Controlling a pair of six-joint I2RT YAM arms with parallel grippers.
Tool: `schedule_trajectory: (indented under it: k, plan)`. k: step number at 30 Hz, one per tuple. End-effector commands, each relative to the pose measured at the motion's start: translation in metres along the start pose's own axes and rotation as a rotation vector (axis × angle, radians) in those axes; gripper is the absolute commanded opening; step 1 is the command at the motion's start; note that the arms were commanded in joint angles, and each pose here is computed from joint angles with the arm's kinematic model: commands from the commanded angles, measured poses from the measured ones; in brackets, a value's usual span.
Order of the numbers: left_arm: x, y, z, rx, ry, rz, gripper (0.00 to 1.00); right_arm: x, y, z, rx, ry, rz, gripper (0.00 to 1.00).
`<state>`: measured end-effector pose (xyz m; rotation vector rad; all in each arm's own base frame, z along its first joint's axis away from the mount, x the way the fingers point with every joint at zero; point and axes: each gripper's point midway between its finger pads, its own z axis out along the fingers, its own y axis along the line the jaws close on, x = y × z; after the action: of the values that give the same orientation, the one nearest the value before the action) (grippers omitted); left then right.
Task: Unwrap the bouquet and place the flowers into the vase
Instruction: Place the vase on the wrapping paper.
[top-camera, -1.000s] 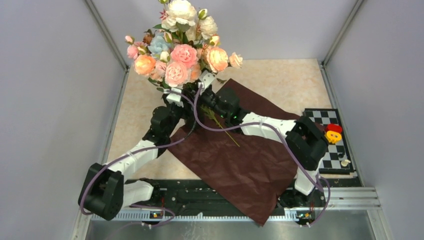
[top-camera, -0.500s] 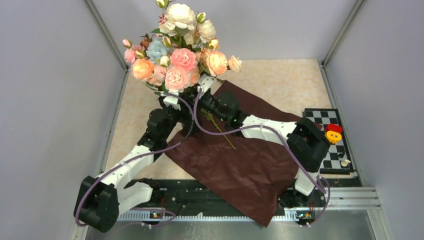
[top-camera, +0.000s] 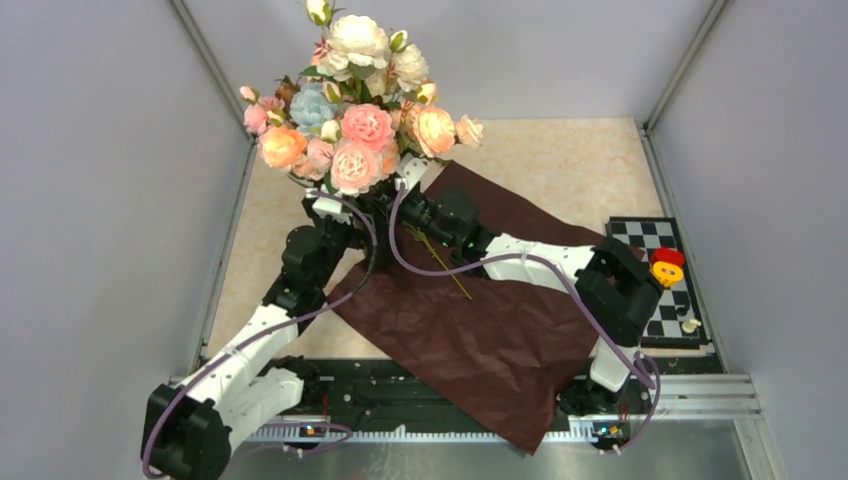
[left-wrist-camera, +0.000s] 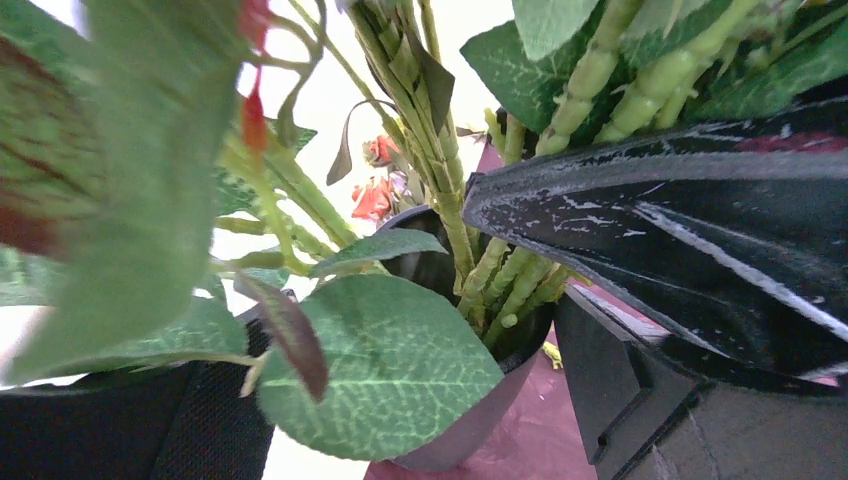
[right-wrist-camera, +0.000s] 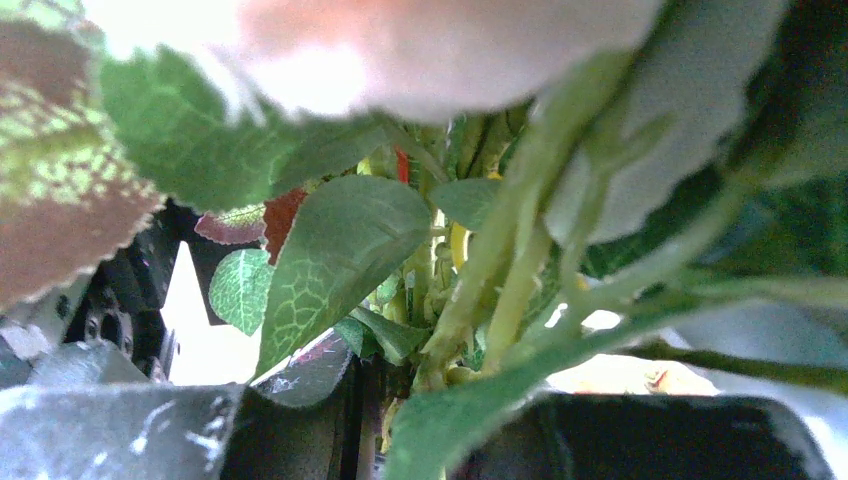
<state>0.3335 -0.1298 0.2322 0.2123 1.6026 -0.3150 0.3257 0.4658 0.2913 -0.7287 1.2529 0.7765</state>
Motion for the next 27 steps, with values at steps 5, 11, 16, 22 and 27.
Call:
schedule_trajectory:
  k: [5,11,16,22,27]
  plan:
    - [-0.022,0.015,-0.032,-0.097,-0.032,-0.103,0.99,0.004,0.031,-0.012,-0.085,0.037,0.049,0.19]
    - [-0.019,0.012,-0.048,-0.090,0.014,-0.138,0.99,0.009,0.032,-0.014,-0.082,0.050,0.048,0.19]
    - [-0.022,0.017,-0.055,-0.139,0.053,-0.198,0.99,0.015,0.034,-0.016,-0.085,0.067,0.047,0.19]
    - [-0.039,0.013,-0.057,-0.133,-0.041,-0.305,0.99,0.028,0.041,-0.022,-0.094,0.093,0.054,0.19]
    - [-0.063,0.007,-0.060,-0.083,-0.152,-0.339,0.99,0.037,0.044,-0.025,-0.096,0.114,0.056,0.20]
